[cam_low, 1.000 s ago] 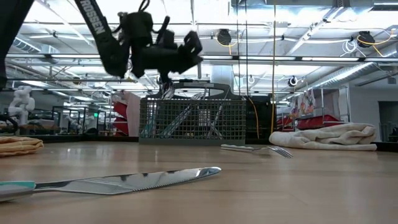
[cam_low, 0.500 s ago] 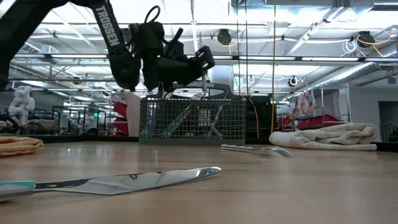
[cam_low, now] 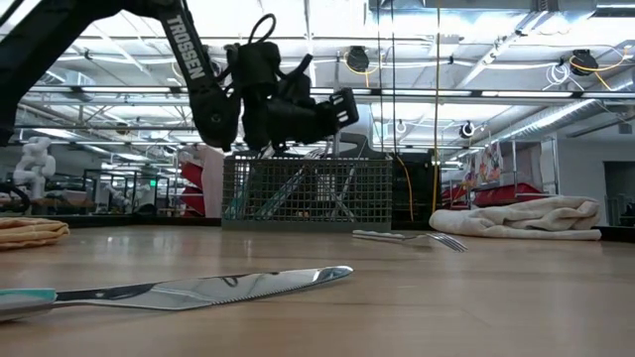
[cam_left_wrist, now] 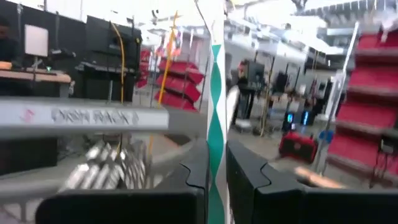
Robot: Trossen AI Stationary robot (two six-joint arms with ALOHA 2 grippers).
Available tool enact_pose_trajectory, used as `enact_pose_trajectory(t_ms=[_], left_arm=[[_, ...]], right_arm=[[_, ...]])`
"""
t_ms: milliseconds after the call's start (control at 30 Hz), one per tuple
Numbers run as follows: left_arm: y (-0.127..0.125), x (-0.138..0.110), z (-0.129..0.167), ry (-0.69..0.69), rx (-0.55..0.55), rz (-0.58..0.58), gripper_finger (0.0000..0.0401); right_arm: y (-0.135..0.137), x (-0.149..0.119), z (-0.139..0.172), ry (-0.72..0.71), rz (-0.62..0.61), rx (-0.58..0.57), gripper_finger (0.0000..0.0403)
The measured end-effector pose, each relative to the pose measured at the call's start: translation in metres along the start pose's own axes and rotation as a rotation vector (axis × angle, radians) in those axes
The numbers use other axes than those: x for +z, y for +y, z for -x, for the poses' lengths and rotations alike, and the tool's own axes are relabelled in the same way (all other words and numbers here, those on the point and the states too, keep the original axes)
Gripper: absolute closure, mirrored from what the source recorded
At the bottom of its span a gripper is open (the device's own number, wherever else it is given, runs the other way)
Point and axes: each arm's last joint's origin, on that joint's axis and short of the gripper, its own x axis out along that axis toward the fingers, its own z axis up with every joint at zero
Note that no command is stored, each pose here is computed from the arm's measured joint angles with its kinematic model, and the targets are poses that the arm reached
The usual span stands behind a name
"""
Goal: Sort silverware
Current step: Put the blue knife into the silverware basket
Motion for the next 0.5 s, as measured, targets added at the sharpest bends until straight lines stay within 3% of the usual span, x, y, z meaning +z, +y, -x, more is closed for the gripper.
enact_pose_trajectory(t_ms=[500], left_arm=[[-0.0037,-0.0044,0.0030,0.043,0.032,-0.072,0.0358]], right_arm=[[0.0011,-0.0002,0.0000,0.001,-0.008,0.010,0.0227]])
